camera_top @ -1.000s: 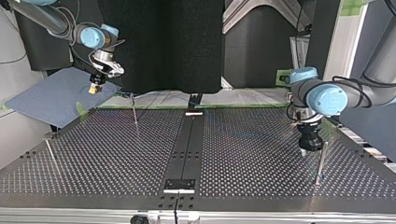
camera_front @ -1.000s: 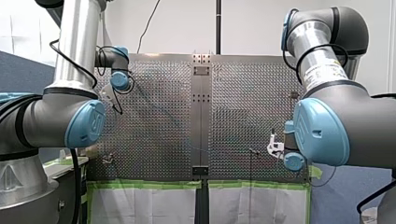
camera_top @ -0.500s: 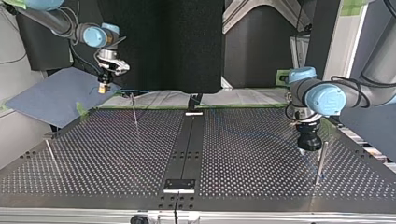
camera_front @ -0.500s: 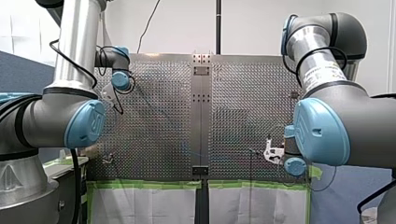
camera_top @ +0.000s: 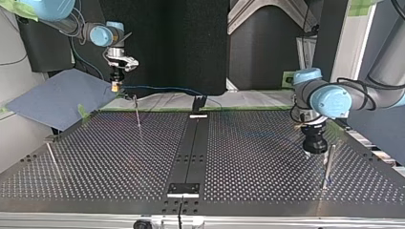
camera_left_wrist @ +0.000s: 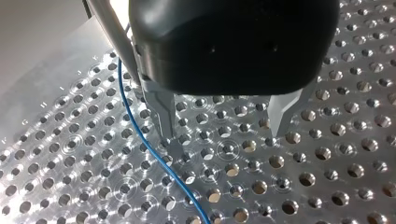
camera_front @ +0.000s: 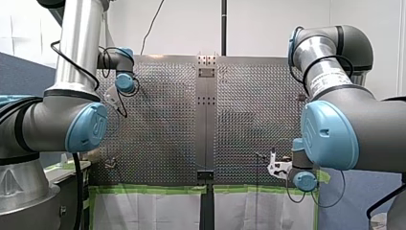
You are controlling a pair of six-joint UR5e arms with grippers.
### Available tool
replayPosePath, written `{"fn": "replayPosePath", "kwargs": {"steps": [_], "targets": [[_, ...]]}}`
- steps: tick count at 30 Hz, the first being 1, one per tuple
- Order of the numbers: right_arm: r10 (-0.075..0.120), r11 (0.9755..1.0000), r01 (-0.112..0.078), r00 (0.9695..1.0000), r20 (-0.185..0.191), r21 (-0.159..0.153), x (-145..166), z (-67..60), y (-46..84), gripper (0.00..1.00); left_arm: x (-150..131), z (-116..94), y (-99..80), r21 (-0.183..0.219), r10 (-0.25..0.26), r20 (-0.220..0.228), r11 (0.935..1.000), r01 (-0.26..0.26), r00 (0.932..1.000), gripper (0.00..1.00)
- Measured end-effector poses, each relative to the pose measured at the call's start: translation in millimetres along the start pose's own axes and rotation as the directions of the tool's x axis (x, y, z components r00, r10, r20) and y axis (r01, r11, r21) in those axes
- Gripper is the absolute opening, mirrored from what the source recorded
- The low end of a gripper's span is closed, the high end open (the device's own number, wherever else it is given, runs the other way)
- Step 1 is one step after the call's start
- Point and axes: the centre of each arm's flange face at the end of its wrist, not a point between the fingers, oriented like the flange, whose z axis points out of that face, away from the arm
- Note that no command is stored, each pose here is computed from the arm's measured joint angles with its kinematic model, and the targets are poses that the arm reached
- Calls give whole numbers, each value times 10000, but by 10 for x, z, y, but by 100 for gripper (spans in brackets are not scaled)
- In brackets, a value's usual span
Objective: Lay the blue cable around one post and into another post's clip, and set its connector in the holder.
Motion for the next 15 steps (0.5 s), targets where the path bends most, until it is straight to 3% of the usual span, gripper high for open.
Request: {"fn": "replayPosePath", "kwargs": {"steps": [15], "targets": [[122,9999,-123,9999,77,71,-11,4,13,0,-102,-149,108,-1120,-510,247,9923,534,9984,99]]}}
